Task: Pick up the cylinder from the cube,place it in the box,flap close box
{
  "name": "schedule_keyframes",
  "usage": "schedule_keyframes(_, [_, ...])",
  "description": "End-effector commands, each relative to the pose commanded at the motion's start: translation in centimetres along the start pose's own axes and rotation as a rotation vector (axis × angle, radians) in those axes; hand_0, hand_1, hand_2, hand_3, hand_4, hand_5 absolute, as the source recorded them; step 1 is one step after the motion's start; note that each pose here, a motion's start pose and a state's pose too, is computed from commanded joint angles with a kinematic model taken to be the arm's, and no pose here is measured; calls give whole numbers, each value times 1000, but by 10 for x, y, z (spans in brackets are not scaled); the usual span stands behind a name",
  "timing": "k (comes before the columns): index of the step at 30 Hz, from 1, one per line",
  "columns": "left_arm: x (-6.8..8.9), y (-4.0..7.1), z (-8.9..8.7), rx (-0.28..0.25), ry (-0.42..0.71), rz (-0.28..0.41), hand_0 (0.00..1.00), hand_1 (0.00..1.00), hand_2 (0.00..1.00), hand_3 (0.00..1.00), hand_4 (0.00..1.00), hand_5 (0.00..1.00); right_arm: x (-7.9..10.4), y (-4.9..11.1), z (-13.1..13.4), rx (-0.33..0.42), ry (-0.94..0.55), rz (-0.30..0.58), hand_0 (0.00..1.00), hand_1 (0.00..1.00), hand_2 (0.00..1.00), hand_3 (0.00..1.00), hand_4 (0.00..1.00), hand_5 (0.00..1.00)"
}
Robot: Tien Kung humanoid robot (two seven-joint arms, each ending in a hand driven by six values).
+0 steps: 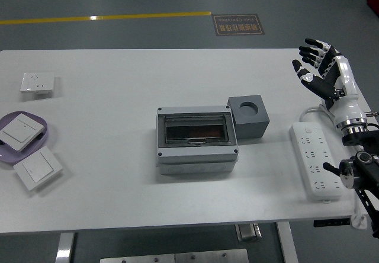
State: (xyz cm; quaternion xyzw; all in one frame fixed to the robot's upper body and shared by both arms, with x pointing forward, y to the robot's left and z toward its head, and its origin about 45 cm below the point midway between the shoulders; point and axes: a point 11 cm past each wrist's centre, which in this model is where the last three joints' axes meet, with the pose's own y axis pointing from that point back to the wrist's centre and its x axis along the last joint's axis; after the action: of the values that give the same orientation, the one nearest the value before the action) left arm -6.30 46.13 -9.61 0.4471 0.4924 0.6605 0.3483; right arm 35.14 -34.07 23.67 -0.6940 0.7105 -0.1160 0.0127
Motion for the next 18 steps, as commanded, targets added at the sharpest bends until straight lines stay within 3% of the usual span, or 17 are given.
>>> schedule_keyframes(1, [0,0,0,0,0,-1,612,624,647,667,751,386,0,0,1,-5,-6,-1,789,725,684,771,698,112])
schedule_keyframes(2, [-1,0,0,0,-1,-1,612,624,647,666,751,383,0,1,2,-9,-10,-2,821,743,703,774,500,38])
schedule_keyframes(7, [-1,0,2,-4,-1,-3,612,624,647,666,751,383,2,1,5,-20,-27,-1,821,743,703,774,500,38])
schedule_keyframes(8, [-2,0,3,-4,-1,-3,612,624,647,665,751,381,2,1,5,-20,-29,-1,814,744,710,710,544,25])
schedule_keyframes(18, [-4,-1,3,-3,-4,-7,612,624,646,664,752,378,4,1,6,-29,-39,3,814,743,715,696,599,48])
